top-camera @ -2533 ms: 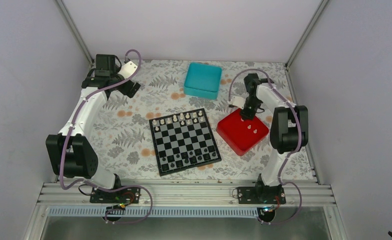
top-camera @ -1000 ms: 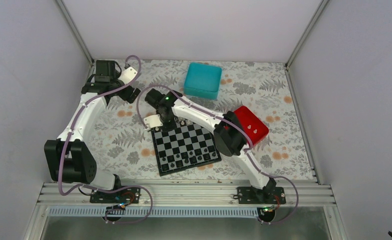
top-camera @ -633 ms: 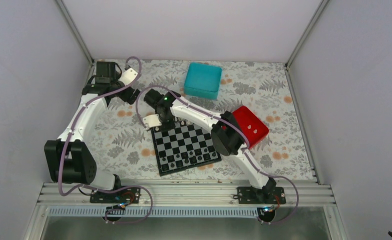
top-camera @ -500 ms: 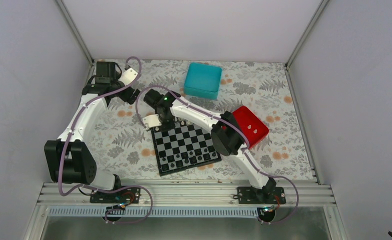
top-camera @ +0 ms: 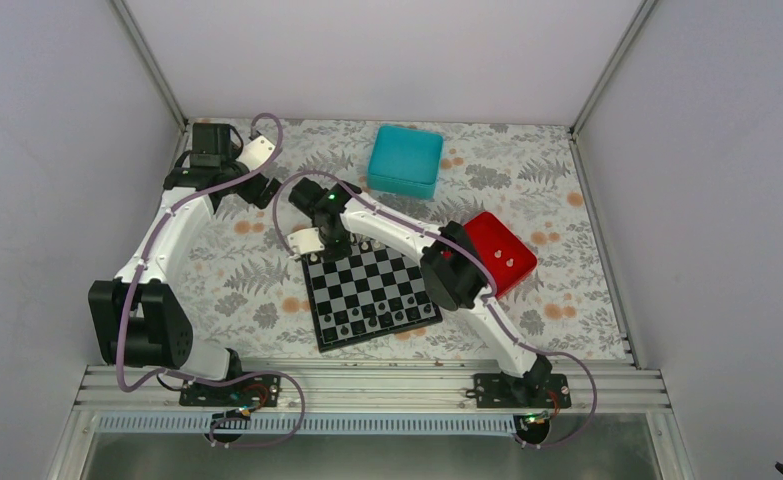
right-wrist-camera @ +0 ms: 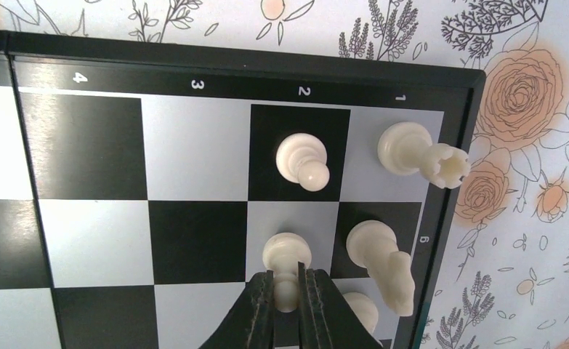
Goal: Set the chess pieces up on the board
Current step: Place the chess piece on the chessboard.
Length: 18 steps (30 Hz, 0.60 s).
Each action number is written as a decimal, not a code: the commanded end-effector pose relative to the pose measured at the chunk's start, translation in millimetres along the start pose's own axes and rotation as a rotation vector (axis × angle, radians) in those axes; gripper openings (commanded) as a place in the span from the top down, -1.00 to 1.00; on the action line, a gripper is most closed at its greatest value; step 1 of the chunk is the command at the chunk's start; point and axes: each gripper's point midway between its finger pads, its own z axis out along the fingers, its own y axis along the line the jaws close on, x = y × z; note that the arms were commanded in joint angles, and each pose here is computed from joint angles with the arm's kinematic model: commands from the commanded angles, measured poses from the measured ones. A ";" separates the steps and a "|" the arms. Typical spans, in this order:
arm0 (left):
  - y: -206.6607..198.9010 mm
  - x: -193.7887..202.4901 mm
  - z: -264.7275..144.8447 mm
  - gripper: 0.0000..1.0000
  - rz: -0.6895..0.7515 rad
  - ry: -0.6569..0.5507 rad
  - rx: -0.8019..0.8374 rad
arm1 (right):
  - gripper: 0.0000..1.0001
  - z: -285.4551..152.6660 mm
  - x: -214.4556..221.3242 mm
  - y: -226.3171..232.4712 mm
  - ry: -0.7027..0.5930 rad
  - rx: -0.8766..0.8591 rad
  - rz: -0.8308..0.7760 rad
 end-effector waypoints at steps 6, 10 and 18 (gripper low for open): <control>-1.1 -5.5 -7.2 -1.00 0.013 -0.031 0.000 | 0.77 4.9 2.9 -4.8 0.005 0.002 -0.001; -1.4 -4.8 -7.4 -1.00 0.017 -0.029 0.000 | 0.69 3.2 2.5 -6.4 0.002 0.009 0.001; -2.6 -3.4 -6.5 -1.00 0.015 -0.028 0.001 | 0.49 -24.8 -5.8 -13.9 -0.044 0.054 0.016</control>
